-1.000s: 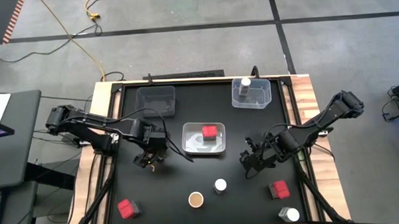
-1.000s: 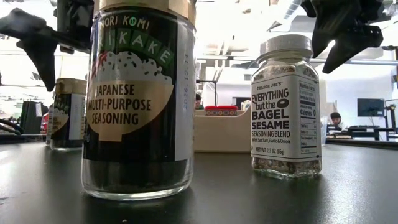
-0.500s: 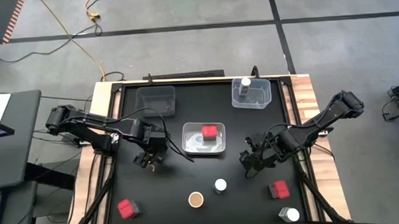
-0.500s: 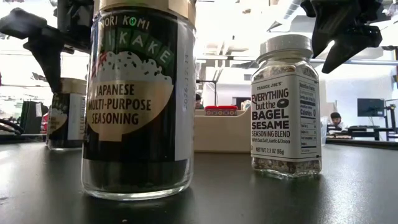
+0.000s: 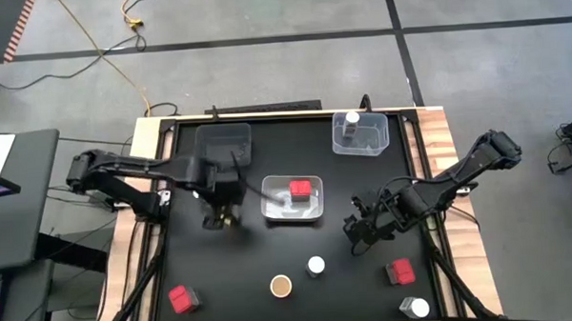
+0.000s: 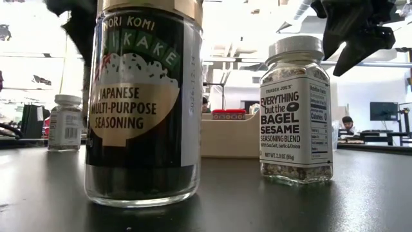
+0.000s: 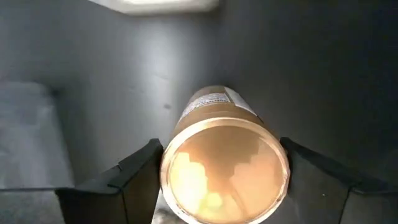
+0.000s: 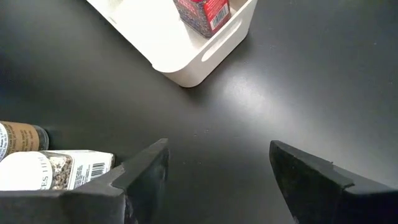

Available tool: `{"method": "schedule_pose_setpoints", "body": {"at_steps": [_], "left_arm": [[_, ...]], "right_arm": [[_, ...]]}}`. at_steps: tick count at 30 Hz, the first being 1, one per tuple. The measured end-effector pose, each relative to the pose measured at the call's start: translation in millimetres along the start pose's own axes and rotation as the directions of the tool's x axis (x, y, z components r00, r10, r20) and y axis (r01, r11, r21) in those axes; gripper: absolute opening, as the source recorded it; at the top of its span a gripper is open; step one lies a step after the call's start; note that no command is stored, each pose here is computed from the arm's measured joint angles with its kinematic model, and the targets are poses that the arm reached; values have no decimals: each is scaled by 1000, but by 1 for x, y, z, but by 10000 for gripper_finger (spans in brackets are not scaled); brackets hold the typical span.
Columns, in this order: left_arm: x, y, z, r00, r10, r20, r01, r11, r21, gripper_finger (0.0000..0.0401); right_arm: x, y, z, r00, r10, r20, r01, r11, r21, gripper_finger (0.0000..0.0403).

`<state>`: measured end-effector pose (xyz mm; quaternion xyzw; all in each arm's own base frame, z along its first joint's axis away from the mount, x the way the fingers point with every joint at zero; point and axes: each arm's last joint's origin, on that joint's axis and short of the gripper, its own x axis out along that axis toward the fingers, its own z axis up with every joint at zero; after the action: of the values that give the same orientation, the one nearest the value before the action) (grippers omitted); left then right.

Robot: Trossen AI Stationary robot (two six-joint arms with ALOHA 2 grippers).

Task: Sort spices by type
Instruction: Put the golden seasoning bottle into the black bin

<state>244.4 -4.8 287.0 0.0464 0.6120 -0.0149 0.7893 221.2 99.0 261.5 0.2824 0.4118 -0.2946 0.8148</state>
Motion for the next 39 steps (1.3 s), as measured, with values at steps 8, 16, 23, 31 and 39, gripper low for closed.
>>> {"method": "schedule_pose_setpoints", "body": {"at_steps": [8, 16, 23, 31, 39], "left_arm": [[-85, 59, 5, 983, 150, 110, -124, 969, -213, 277], [-104, 137, -29, 966, 251, 57, -220, 920, -326, 277], [-64, 208, -50, 986, 153, -73, -169, 907, -385, 277], [-25, 246, -56, 993, 67, -97, -104, 885, -454, 277], [-11, 238, -70, 990, 123, -71, -142, 855, -499, 277]], "right_arm": [[-1, -13, 3, 996, -89, -21, 86, 990, -115, 301], [-11, -23, 6, 995, -98, -28, 95, 991, -98, 301], [-5, -23, 19, 997, -78, -8, 79, 997, 23, 301], [-2, -25, 27, 997, -80, 5, 80, 994, 76, 301], [-1, -29, 27, 994, -113, -6, 113, 988, 109, 301]]}}
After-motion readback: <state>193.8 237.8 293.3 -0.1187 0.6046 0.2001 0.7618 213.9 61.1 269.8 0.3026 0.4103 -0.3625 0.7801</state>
